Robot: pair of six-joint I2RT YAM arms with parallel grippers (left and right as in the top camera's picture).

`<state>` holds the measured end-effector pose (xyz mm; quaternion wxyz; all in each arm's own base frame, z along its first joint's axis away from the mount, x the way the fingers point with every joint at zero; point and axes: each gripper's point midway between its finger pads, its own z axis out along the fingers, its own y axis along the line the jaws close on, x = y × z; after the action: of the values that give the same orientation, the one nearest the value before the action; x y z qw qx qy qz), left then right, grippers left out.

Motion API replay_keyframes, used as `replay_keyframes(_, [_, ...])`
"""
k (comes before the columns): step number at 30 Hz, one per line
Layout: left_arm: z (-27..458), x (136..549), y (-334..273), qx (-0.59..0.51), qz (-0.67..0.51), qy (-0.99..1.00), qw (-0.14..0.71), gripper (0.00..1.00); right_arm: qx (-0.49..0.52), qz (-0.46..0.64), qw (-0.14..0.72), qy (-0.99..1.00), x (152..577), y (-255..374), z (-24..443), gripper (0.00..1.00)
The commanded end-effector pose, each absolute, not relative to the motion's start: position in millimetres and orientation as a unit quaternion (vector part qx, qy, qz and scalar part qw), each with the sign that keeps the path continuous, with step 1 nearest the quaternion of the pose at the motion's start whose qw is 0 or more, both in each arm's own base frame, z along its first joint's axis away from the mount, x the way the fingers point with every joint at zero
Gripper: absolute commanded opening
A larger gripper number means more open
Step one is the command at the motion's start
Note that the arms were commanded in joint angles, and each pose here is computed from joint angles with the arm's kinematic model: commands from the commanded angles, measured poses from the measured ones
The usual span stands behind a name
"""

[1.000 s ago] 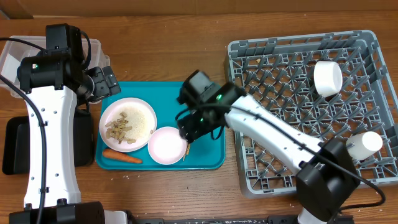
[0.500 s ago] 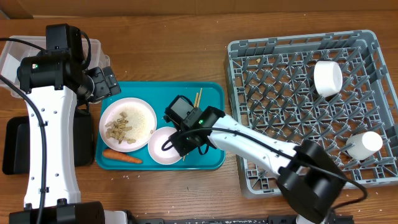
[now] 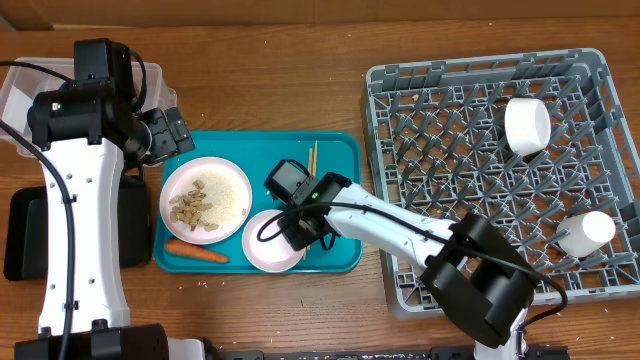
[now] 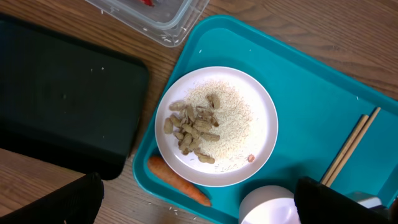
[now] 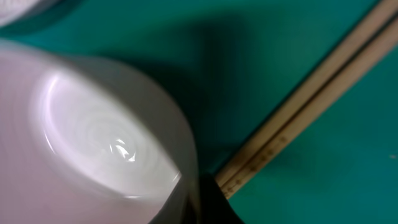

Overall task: Sort waste into correct bins and load items into the dishwasher
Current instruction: 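Reach the right gripper to the pink bowl and grasp it, then carry the pink bowl into the rack's back middle and release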

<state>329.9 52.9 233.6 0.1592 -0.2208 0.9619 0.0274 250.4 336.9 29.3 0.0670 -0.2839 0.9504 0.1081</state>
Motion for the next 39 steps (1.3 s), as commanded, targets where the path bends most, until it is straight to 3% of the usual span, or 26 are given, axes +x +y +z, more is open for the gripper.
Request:
replay_keyframes(1, [234.1, 331.6, 52.4, -0.226, 0.026, 0.961, 0.16, 1.0, -0.271, 0.074, 0.136, 0.95, 284.1, 332.0, 65.6, 0.04])
replay_keyframes(6, [234.0, 331.5, 52.3, -0.226, 0.026, 0.961, 0.16, 1.0, -0.235, 0.013, 0.208, 0.949, 324.7, 303.1, 118.2, 0.04])
replay_keyframes(12, [234.0, 331.5, 52.4, -0.226, 0.026, 0.961, 0.16, 1.0, -0.126, -0.149, 0.316, 0.929, 386.7, 205.3, 191.0, 0.04])
replay_keyframes(16, [234.1, 331.9, 52.4, -0.226, 0.026, 0.96, 0.161, 1.0, 0.039, -0.331, 0.407, 0.85, 413.5, 95.7, 258.0, 0.04])
replay_keyframes(20, [234.3, 332.2, 52.5, -0.226, 0.026, 0.96, 0.161, 1.0, 0.217, -0.451, 0.484, 0.717, 399.8, 14.6, 310.3, 0.04])
replay_keyframes(29, [234.1, 331.9, 52.3, -0.226, 0.026, 0.961, 0.161, 1.0, 0.299, -0.419, 0.406, 0.755, 418.3, -56.6, 255.1, 0.04])
replay_keyframes(39, [234.1, 331.7, 52.4, -0.226, 0.026, 0.961, 0.16, 1.0, 0.253, -0.45, 0.317, 0.796, 430.7, -57.4, 176.0, 0.04])
